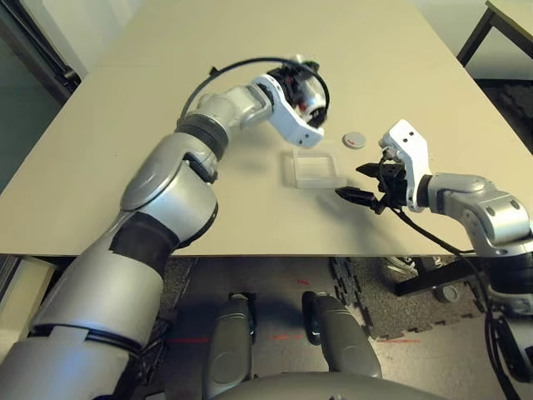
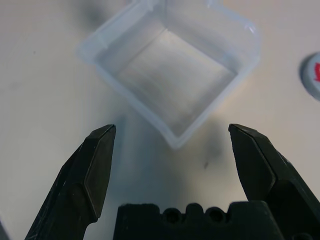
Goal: Pour the medicine from the bottle into the box.
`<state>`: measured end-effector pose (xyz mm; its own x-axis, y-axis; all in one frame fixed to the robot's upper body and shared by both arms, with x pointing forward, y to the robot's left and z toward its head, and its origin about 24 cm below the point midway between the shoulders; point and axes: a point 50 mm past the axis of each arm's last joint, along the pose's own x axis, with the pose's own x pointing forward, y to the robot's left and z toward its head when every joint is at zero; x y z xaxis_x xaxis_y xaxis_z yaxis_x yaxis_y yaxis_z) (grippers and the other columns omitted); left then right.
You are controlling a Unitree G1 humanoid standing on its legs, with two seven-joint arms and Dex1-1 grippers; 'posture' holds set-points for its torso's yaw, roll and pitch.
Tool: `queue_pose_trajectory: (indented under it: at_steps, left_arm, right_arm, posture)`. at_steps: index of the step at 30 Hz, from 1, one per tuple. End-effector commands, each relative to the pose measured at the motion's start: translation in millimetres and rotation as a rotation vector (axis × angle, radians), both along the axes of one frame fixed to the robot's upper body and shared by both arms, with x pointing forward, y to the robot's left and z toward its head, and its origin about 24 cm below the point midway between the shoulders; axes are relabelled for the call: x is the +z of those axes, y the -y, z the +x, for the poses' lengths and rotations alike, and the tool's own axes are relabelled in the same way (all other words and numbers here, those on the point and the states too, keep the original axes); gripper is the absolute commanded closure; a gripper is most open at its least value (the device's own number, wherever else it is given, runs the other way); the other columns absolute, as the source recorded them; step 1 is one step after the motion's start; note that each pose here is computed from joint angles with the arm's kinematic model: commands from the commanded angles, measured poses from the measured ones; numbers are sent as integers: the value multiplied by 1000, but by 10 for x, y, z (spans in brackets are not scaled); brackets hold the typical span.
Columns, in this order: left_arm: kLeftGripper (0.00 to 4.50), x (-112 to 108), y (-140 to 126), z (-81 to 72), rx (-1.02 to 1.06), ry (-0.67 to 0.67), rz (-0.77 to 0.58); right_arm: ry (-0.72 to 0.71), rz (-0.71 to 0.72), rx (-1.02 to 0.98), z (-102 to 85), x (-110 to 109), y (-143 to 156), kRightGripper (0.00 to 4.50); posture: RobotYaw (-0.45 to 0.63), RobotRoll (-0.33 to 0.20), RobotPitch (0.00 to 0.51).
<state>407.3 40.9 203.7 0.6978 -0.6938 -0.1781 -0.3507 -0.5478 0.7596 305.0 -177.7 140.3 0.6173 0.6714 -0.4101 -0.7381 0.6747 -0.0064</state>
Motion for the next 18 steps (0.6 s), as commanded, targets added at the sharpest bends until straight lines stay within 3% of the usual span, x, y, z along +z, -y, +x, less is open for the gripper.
queue_pose_trajectory:
  at_steps: [1, 14, 16, 18]
  left_arm:
    - [1837, 6, 76, -36, -65, 17, 61]
    - [1837, 74, 84, -24, -41, 11, -3]
    - [1837, 88, 89, -27, -24, -40, -80]
    - [1837, 132, 82, -19, 33, -160, -270]
  right_arm:
    - [11, -3, 4, 38, -5, -46, 0]
    - [17, 8, 8, 74, 0, -64, 0]
    - [9, 6, 13, 64, -8, -62, 0]
    - [0, 2, 17, 46, -15, -51, 0]
  posture:
    - [-53, 0, 144]
    - [-43, 0, 143]
    - [-44, 0, 145]
    - [-50, 0, 146]
